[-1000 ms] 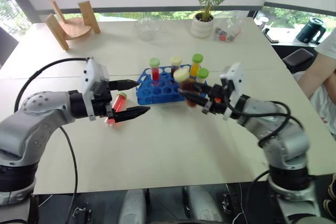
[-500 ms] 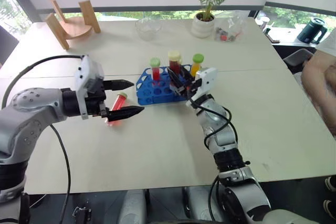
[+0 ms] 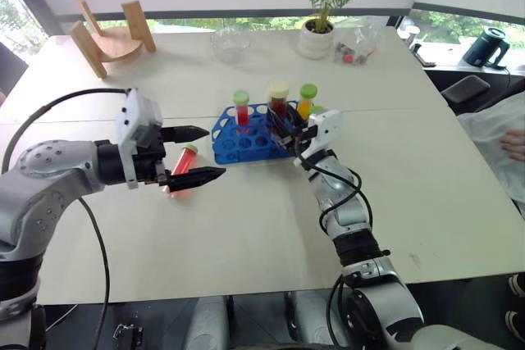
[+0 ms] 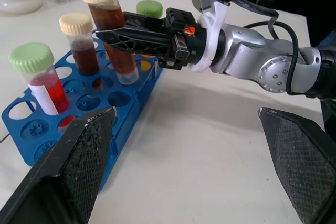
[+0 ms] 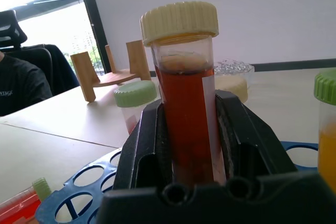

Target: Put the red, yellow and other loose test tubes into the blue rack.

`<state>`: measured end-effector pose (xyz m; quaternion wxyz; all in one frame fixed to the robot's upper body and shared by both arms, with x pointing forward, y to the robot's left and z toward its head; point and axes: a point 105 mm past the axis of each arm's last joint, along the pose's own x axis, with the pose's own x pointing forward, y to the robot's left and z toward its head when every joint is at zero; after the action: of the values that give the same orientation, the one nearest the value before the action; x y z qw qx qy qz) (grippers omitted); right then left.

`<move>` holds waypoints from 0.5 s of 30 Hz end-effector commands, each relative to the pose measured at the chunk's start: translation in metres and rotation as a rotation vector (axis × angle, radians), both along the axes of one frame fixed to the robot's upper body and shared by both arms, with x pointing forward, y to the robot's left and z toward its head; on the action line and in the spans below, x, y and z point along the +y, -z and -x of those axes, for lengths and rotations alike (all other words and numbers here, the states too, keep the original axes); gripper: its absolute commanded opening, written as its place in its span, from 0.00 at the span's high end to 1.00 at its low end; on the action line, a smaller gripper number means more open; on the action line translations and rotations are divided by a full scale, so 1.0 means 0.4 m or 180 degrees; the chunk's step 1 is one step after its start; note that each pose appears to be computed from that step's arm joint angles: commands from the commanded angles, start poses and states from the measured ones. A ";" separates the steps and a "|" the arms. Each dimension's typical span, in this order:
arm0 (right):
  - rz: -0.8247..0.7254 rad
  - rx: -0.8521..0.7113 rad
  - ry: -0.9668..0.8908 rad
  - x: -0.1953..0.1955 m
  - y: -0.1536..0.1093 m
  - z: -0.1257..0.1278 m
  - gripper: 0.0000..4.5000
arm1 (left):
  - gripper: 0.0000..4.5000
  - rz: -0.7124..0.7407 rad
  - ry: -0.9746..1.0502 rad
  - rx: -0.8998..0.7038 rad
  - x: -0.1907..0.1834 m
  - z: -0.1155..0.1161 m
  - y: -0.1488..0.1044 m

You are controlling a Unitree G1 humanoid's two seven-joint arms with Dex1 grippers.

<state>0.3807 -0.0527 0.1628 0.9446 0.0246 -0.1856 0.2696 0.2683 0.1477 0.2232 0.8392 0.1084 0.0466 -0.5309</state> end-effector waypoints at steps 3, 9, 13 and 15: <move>-0.0057 -0.0177 -0.0045 -0.002 -0.039 0.017 0.82 | 0.00 0.0026 0.0008 -0.0175 -0.001 -0.003 -0.026; -0.0028 -0.0110 -0.0057 0.000 -0.023 0.019 0.82 | 0.00 0.0043 0.0024 -0.0178 -0.006 -0.003 -0.024; -0.0026 -0.0090 -0.0022 -0.007 -0.021 0.009 0.82 | 0.00 0.0047 0.0030 -0.0181 -0.009 -0.002 -0.024; -0.0025 -0.0084 -0.0013 -0.008 -0.021 0.004 0.82 | 0.00 0.0049 0.0035 -0.0182 -0.011 -0.001 -0.024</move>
<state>0.3777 -0.0537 0.1595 0.9445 0.0239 -0.1788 0.2744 0.2703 0.1462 0.2220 0.8402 0.1021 0.0423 -0.5309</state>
